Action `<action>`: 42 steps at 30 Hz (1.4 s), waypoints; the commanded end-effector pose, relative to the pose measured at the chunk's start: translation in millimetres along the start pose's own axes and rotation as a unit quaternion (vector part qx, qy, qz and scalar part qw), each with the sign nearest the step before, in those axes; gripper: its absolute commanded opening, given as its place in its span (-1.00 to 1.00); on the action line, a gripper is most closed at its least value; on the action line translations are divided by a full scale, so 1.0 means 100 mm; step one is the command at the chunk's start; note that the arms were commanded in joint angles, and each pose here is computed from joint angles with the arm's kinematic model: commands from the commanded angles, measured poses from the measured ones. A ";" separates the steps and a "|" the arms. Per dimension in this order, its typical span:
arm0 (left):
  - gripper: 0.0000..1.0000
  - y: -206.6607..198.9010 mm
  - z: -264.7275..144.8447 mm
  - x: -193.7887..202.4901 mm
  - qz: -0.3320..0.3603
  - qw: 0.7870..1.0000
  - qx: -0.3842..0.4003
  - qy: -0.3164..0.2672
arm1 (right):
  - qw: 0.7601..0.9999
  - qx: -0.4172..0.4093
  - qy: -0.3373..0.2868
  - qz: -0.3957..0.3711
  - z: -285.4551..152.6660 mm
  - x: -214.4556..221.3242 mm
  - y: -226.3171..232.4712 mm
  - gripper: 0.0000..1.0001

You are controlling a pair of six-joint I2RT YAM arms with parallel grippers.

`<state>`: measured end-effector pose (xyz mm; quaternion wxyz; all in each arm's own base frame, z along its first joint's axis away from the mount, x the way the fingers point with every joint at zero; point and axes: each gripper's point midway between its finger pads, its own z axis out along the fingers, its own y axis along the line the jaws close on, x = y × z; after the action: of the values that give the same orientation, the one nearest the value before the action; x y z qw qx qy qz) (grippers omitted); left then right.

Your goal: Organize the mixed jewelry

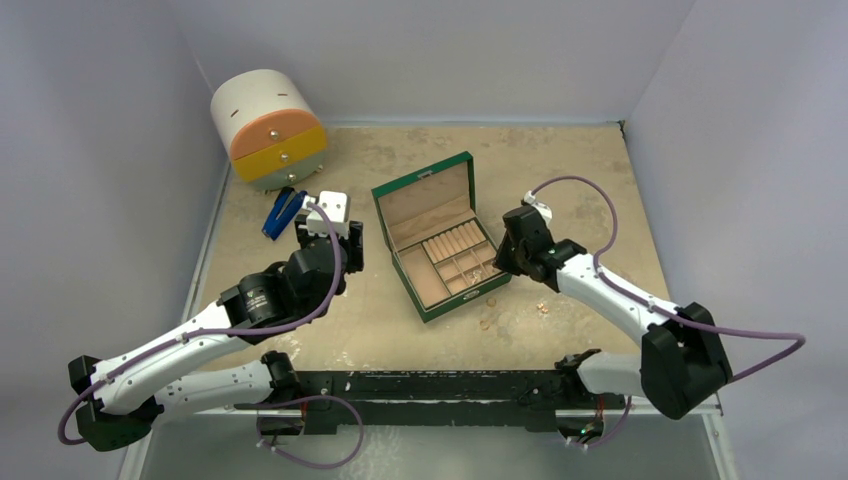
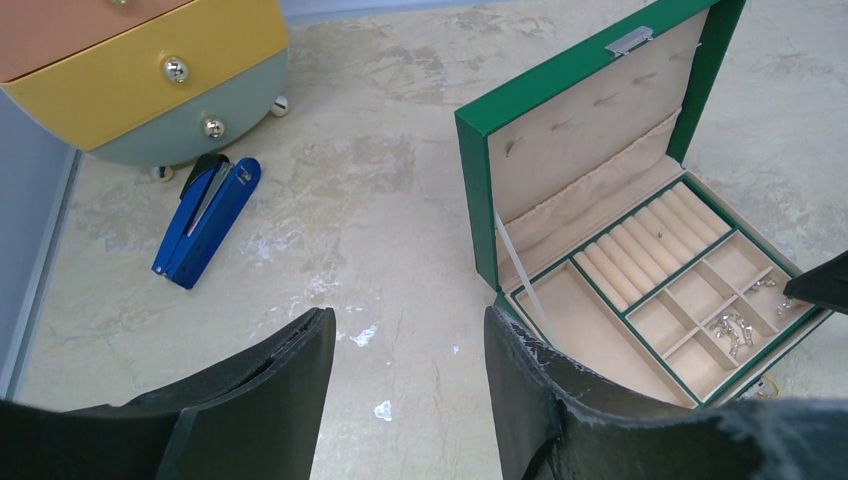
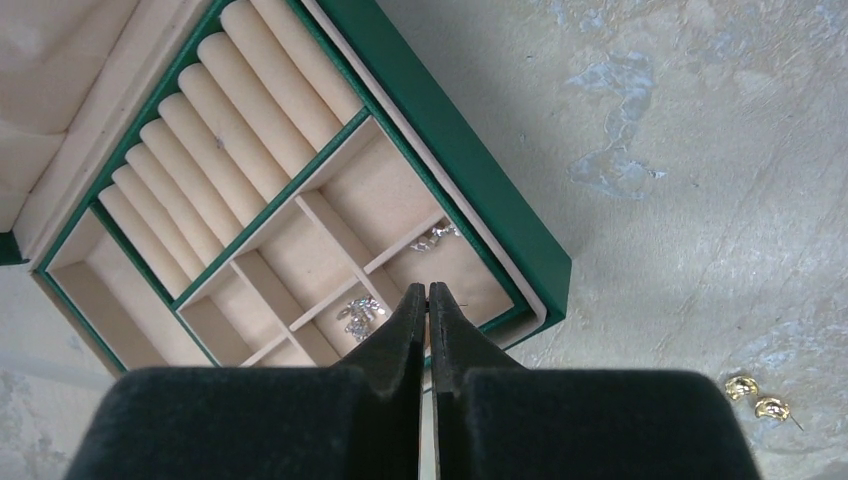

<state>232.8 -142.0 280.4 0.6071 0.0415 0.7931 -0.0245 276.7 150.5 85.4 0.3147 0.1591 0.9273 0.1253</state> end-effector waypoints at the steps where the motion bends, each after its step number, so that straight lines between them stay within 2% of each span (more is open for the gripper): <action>1: 0.12 0.03 -0.01 -0.07 -0.011 1.000 -0.002 -0.010 | 1.000 -0.016 -0.025 0.007 0.01 -0.18 0.17 -0.93; 12: 0.12 0.03 -0.01 -0.07 -0.011 1.000 -0.002 -0.011 | 1.000 -0.009 -0.020 0.004 0.00 -0.18 0.15 -0.58; 19: 0.12 0.03 -0.01 -0.07 -0.010 1.000 -0.003 -0.010 | 1.000 0.001 -0.025 -0.001 -0.20 -0.17 0.04 -0.55; 25: 0.12 0.02 -0.01 -0.07 -0.010 1.000 -0.001 -0.010 | 0.998 0.057 -0.037 0.012 -0.38 -0.15 -0.27 -0.51; 35: 0.12 0.01 -0.03 -0.08 -0.015 1.000 0.005 -0.012 | 0.989 0.131 -0.040 0.056 -0.56 0.12 -0.79 -0.51; 42: 0.12 0.01 -0.03 -0.08 -0.016 1.000 0.007 -0.011 | 0.983 0.157 -0.031 0.090 -0.52 0.31 -0.98 -0.51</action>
<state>231.8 -142.4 281.4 0.6073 0.0423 0.7928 -0.0297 207.9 77.5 84.2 0.3068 0.2539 0.9169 0.0269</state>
